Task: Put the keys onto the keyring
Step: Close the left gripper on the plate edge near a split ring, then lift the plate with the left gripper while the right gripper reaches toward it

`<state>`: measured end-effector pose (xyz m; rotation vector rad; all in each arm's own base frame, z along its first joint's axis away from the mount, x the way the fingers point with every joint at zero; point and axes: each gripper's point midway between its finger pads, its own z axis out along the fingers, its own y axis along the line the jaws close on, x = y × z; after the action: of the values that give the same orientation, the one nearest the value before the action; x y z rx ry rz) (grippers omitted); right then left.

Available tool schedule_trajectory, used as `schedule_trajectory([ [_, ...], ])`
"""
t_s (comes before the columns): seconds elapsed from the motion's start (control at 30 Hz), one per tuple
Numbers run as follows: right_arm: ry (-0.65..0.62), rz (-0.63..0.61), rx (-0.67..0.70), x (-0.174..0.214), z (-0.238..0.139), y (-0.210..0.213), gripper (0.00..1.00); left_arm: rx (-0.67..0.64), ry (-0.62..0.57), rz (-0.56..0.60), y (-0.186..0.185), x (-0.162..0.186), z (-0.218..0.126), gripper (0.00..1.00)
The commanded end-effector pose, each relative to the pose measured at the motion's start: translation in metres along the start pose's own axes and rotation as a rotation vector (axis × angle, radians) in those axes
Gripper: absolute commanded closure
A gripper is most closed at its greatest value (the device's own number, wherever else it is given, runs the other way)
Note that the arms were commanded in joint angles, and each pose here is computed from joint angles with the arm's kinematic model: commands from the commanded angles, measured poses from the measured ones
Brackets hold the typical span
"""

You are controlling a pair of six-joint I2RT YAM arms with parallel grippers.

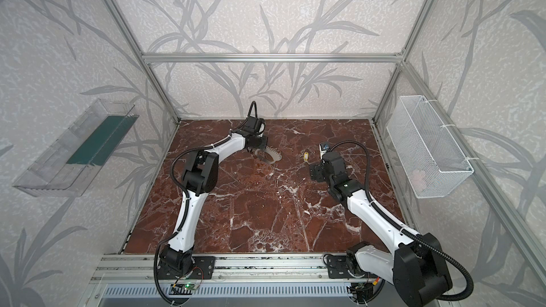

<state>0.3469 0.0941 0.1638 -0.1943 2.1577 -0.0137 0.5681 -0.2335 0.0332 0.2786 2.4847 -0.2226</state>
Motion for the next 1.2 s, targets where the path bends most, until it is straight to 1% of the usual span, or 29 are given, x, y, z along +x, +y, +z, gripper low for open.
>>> schedule_trajectory([
  [0.0, -0.023, -0.002, -0.003, -0.012, -0.003, 0.000, 0.05, 0.012, -0.007, 0.017, -0.002, -0.004, -0.014, 1.00],
  [0.13, -0.025, -0.005, -0.041, -0.012, -0.004, 0.007, 0.06, 0.039, -0.048, 0.032, -0.008, -0.008, -0.024, 1.00],
  [0.23, -0.041, -0.012, -0.083, -0.017, -0.006, 0.014, 0.07, 0.076, -0.103, 0.043, -0.015, -0.014, -0.039, 1.00],
  [0.33, -0.064, -0.015, -0.127, -0.026, -0.010, 0.021, 0.10, 0.135, -0.174, 0.063, -0.025, -0.020, -0.061, 1.00],
  [0.43, -0.096, -0.012, -0.182, -0.039, -0.015, 0.030, 0.13, 0.200, -0.253, 0.081, -0.036, -0.027, -0.089, 1.00],
  [0.63, -0.146, -0.008, -0.299, -0.064, -0.027, 0.049, 0.22, 0.349, -0.403, 0.092, -0.058, -0.037, -0.150, 1.00],
  [0.77, -0.185, -0.005, -0.387, -0.079, -0.040, 0.064, 0.29, 0.461, -0.453, 0.132, -0.076, -0.038, -0.184, 1.00],
  [0.87, -0.221, -0.016, -0.445, -0.089, -0.052, 0.076, 0.34, 0.537, -0.477, 0.188, -0.090, -0.036, -0.211, 1.00],
  [1.17, -0.376, -0.046, -0.659, -0.115, -0.105, 0.104, 0.45, 0.852, -0.563, 0.358, -0.133, -0.023, -0.307, 1.00],
])
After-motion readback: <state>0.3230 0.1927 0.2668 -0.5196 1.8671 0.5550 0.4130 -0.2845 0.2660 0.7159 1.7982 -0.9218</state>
